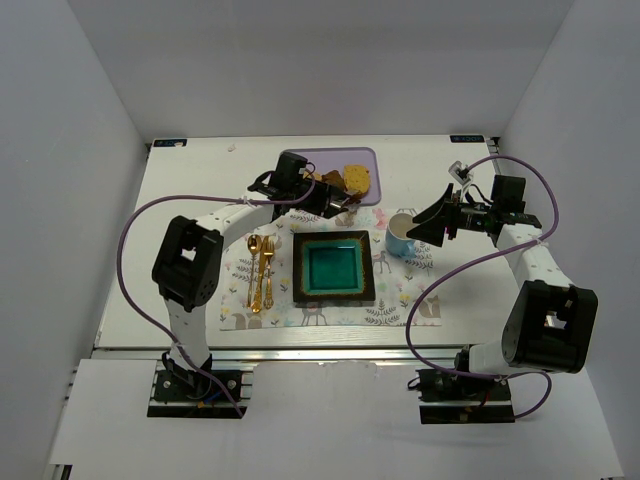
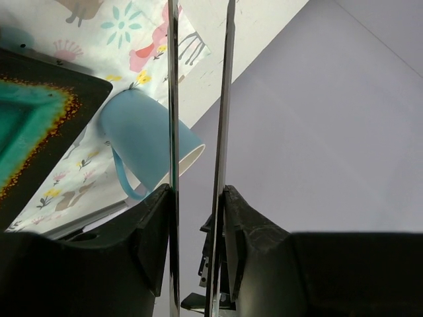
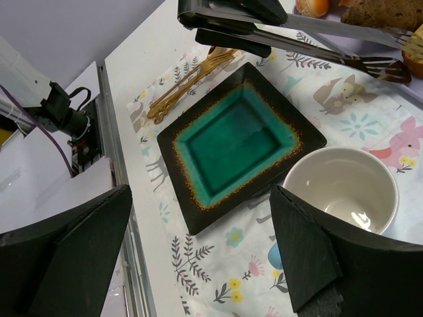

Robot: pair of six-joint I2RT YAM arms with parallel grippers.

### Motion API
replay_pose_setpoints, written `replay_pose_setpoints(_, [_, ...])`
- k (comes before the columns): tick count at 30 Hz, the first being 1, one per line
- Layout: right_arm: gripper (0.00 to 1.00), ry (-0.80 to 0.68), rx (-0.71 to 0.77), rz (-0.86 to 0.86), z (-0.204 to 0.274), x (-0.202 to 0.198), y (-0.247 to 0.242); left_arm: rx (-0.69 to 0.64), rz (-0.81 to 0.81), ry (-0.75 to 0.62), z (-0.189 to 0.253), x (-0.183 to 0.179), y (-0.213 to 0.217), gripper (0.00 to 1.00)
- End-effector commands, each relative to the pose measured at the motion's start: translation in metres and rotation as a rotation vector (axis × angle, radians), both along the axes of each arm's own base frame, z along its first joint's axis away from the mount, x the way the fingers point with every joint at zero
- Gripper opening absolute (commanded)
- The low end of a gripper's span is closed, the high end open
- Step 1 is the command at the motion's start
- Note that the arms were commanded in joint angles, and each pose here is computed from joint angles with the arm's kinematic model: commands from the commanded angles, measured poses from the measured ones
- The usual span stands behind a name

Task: Place the bread

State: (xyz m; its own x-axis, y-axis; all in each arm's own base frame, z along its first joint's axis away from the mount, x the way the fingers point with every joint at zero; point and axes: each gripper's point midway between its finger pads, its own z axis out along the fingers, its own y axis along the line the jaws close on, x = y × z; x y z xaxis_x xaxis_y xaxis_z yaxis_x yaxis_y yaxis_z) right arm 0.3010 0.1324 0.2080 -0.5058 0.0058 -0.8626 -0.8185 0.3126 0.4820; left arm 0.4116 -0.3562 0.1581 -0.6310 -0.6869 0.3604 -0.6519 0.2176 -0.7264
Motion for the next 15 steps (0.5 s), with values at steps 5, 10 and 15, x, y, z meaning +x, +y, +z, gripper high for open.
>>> replay_pose_setpoints(5, [0.89, -0.016, 0.02, 0.016, 0.007, -0.003, -0.001, -0.02, 0.003, -0.025, 0.006, 0.0, -0.004, 0.35])
replay_pose_setpoints(10, [0.89, -0.015, 0.022, 0.018, 0.008, -0.003, -0.001, -0.063, -0.015, -0.06, 0.017, 0.003, -0.01, 0.18])
replay_pose_setpoints(15, [0.89, -0.023, 0.02, 0.016, 0.01, -0.002, -0.001, -0.145, -0.082, -0.144, 0.049, 0.007, -0.028, 0.06])
